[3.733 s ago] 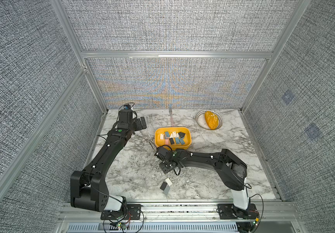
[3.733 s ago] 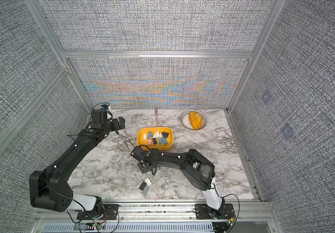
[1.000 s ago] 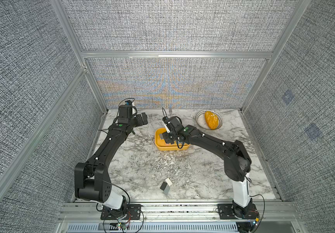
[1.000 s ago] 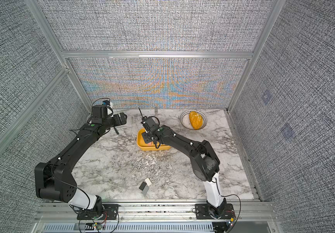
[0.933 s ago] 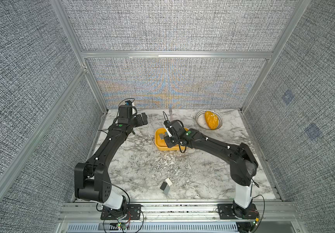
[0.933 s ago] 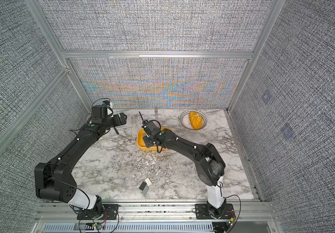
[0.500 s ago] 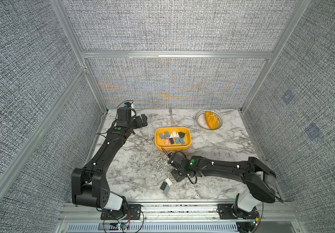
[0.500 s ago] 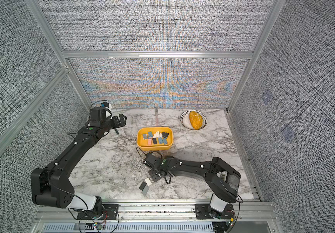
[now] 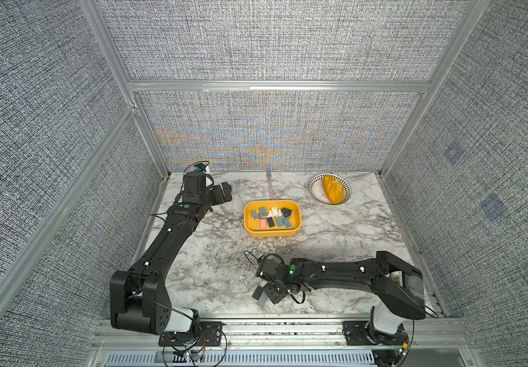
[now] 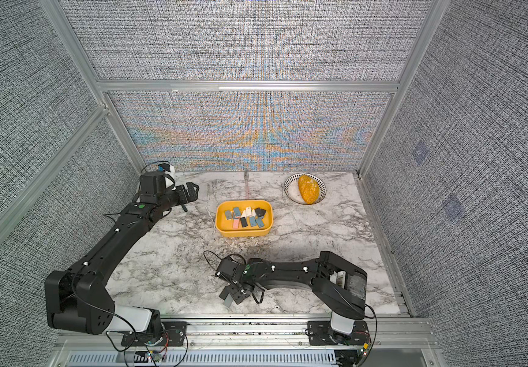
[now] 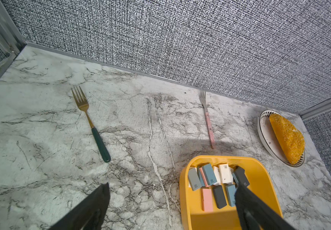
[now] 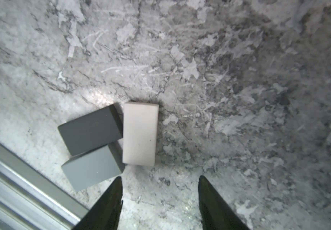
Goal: Put the eraser in the storage box
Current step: Adjust the eraser at the center of the board.
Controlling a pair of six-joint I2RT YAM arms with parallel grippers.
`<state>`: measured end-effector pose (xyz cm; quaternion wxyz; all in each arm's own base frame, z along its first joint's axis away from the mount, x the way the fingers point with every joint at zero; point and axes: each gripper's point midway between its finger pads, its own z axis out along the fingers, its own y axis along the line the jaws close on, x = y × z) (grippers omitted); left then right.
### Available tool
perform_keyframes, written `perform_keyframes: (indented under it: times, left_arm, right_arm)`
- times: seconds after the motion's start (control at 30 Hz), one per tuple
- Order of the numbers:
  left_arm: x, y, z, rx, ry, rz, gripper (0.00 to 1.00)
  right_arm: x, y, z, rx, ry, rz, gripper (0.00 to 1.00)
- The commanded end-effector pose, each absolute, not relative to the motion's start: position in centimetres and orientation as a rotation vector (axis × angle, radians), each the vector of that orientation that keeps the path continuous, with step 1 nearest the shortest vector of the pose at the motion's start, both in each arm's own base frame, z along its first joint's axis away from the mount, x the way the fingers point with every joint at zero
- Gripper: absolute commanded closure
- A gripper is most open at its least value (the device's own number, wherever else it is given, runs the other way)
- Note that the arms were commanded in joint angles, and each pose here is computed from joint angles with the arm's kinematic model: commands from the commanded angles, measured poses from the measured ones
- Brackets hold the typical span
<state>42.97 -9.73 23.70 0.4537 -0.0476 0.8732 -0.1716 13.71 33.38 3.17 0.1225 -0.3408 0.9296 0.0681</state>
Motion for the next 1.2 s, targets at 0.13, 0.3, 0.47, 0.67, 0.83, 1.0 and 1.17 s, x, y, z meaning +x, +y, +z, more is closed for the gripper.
perform_keyframes:
  times: [0.13, 0.3, 0.47, 0.67, 0.83, 1.0, 1.17]
  left_arm:
    - [43.2, -9.6, 24.2, -0.123, 2.130, -0.422, 0.00]
    - [43.3, -9.6, 24.1, -0.126, 2.129, -0.421, 0.00]
    - [43.1, -9.5, 24.1, -0.128, 2.129, -0.416, 0.00]
    - [43.2, -9.5, 24.1, -0.127, 2.128, -0.417, 0.00]
    - [43.1, -9.5, 24.2, -0.128, 2.127, -0.417, 0.00]
    - [43.1, -9.4, 24.1, -0.127, 2.128, -0.413, 0.00]
    - [43.1, -9.4, 24.1, -0.128, 2.128, -0.413, 0.00]
  right_arm:
    - [13.9, 34.1, 2.7, -0.988, 2.729, 0.184, 0.38]
    - [14.2, 34.8, 2.6, -1.010, 2.717, 0.176, 0.38]
    - [14.5, 35.4, 2.4, -1.029, 2.707, 0.167, 0.38]
    - [15.2, 35.8, 2.7, -1.031, 2.691, 0.158, 0.39]
    - [15.7, 36.0, 2.7, -1.028, 2.688, 0.162, 0.39]
    - [16.2, 35.4, 2.4, -1.016, 2.697, 0.156, 0.39]
    - [17.0, 34.5, 2.1, -1.012, 2.698, 0.117, 0.39]
